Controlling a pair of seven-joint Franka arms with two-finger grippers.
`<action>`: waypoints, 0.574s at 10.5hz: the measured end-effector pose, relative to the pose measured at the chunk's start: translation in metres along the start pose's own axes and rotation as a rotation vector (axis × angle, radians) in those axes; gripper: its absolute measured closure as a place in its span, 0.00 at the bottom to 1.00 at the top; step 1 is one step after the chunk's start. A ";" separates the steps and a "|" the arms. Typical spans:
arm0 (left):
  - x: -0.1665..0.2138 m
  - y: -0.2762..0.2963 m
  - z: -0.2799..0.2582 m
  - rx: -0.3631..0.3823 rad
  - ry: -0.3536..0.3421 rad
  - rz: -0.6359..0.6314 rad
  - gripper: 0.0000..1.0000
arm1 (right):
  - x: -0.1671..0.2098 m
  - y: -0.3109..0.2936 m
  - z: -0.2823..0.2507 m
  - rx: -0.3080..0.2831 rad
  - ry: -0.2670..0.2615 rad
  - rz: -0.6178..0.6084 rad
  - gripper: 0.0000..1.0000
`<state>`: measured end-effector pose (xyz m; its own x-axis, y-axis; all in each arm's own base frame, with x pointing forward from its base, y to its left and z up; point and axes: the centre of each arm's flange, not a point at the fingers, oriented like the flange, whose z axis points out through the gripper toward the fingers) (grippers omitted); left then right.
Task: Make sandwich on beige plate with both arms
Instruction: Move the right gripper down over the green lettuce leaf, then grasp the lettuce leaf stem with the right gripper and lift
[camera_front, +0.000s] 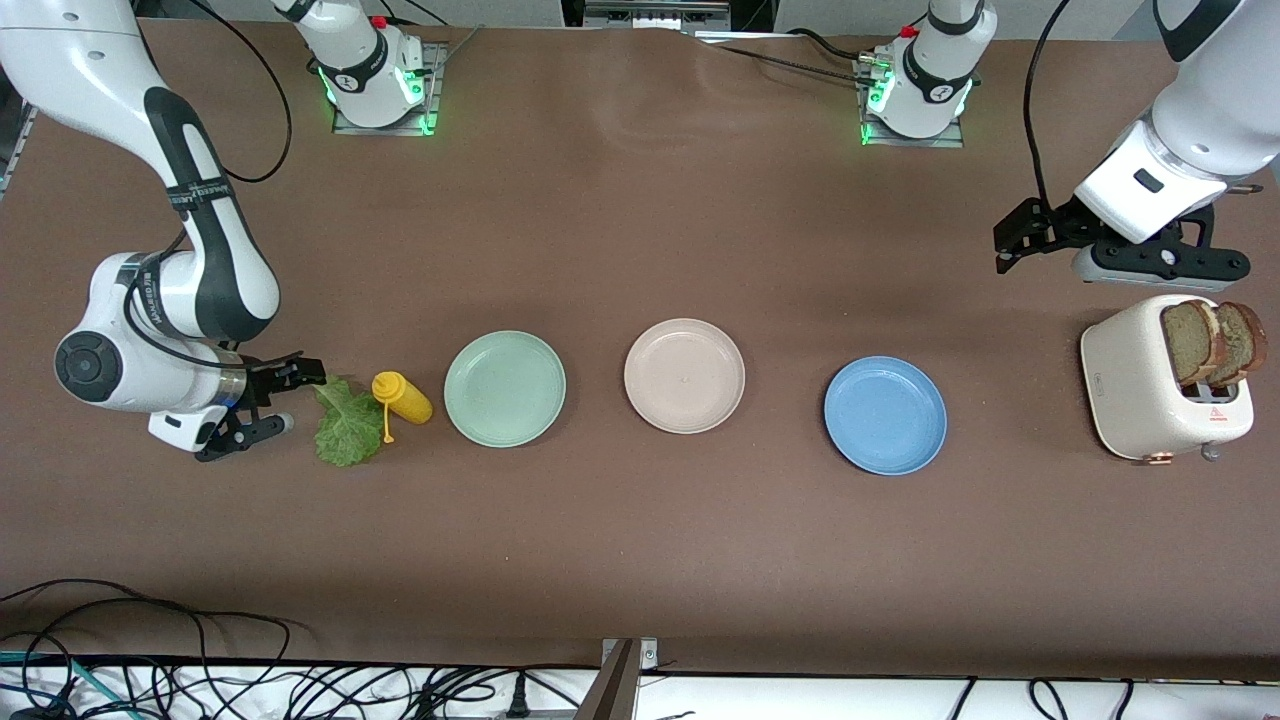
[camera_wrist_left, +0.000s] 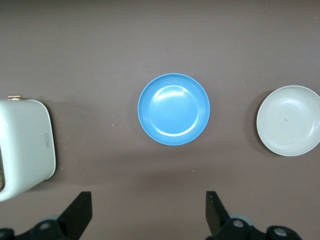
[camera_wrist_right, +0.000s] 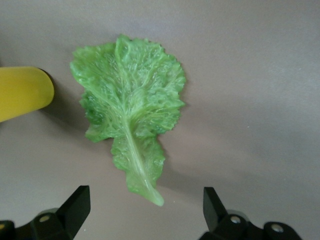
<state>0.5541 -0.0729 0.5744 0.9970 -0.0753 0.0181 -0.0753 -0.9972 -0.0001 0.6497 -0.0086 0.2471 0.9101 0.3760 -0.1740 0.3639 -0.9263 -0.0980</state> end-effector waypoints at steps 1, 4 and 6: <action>0.005 -0.011 0.009 -0.001 -0.012 -0.019 0.00 | 0.001 0.000 0.005 0.005 -0.004 0.000 0.00; 0.024 -0.051 0.058 -0.010 -0.085 -0.083 0.00 | 0.003 -0.002 0.018 0.016 -0.017 -0.004 0.00; 0.030 -0.108 0.082 -0.009 -0.116 -0.125 0.00 | 0.004 -0.003 0.031 0.022 -0.024 -0.005 0.00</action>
<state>0.5933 0.0323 0.4927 0.9940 0.0488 -0.0982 0.0494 -0.9988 0.0044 0.6467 -0.0036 0.2159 0.9030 0.3816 -0.1973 0.3639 -0.9236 -0.1207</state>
